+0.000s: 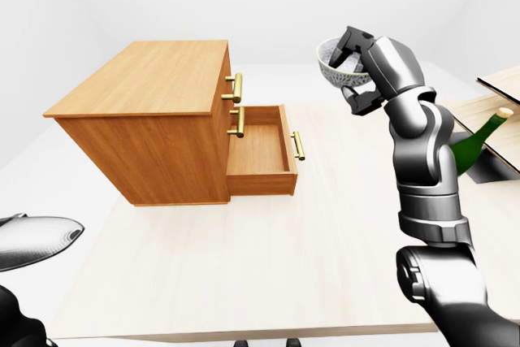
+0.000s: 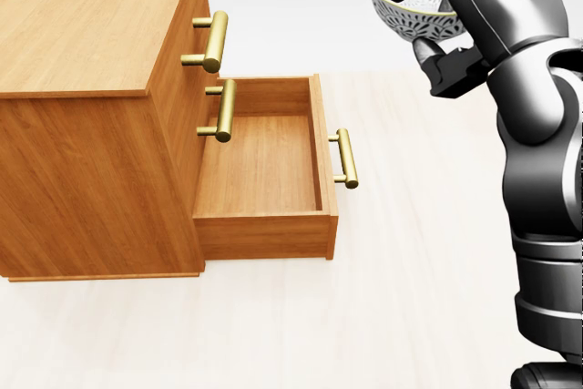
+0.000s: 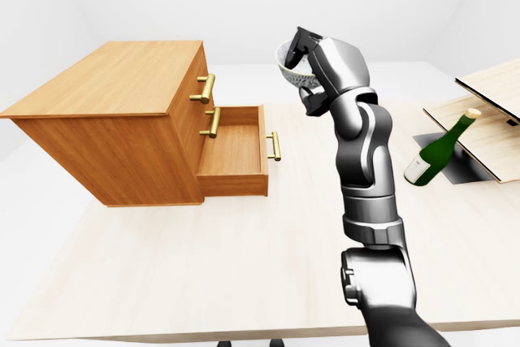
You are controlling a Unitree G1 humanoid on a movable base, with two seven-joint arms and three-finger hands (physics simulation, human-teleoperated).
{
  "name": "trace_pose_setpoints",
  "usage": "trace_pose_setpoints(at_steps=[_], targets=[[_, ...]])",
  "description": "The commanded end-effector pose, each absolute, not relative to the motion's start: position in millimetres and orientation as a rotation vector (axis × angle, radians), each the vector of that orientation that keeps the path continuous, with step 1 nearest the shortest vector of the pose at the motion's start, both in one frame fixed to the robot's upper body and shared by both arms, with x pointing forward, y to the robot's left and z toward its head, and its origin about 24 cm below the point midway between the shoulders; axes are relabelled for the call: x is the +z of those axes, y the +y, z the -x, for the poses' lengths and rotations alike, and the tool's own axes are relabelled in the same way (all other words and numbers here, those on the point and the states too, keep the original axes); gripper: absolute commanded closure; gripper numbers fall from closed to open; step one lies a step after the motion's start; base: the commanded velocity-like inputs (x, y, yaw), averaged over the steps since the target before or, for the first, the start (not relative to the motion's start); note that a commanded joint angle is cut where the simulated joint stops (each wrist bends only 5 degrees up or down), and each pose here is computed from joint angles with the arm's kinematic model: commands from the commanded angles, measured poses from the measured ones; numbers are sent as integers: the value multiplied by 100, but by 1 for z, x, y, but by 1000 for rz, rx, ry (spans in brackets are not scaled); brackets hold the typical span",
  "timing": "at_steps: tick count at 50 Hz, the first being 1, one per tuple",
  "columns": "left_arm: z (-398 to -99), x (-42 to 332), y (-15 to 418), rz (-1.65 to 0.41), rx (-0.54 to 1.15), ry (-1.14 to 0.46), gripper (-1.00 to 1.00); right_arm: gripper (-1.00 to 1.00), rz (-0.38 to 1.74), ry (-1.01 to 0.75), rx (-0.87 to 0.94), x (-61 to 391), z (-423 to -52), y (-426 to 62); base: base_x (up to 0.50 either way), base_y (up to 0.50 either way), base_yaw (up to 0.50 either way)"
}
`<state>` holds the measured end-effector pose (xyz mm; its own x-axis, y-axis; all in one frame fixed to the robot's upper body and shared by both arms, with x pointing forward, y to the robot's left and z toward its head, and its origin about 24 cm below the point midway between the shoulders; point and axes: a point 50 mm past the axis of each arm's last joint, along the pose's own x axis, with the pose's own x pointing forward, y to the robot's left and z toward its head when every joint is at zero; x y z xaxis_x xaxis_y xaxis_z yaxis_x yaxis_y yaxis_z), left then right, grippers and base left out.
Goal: Put the bowl on top of the cabinet.
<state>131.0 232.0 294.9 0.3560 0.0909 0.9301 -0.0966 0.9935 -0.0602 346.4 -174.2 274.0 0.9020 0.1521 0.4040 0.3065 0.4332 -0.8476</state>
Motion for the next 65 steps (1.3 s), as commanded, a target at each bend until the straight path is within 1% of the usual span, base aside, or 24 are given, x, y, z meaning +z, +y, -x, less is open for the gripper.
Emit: trace_pose_setpoints(at_steps=[1,12,27,50,65], targets=[[-131,295,232,-1,120,-1200,-100,100,1100,-508,-89,286,-349,-163,0,0,0],[-131,294,232,0,119,-1197,-100,100,1098,-546,-57,297,-350,-147,0,0,0],[-132,294,232,-3,119,-1194,-100,100,1091,-566,-17,299,-355,-126,0,0,0],[-131,295,233,6,119,-1198,-100,100,1093,-647,60,316,-352,-84,0,0,0],[-132,295,233,15,116,-1198,-100,100,1096,-677,92,324,-351,-65,0,0,0]])
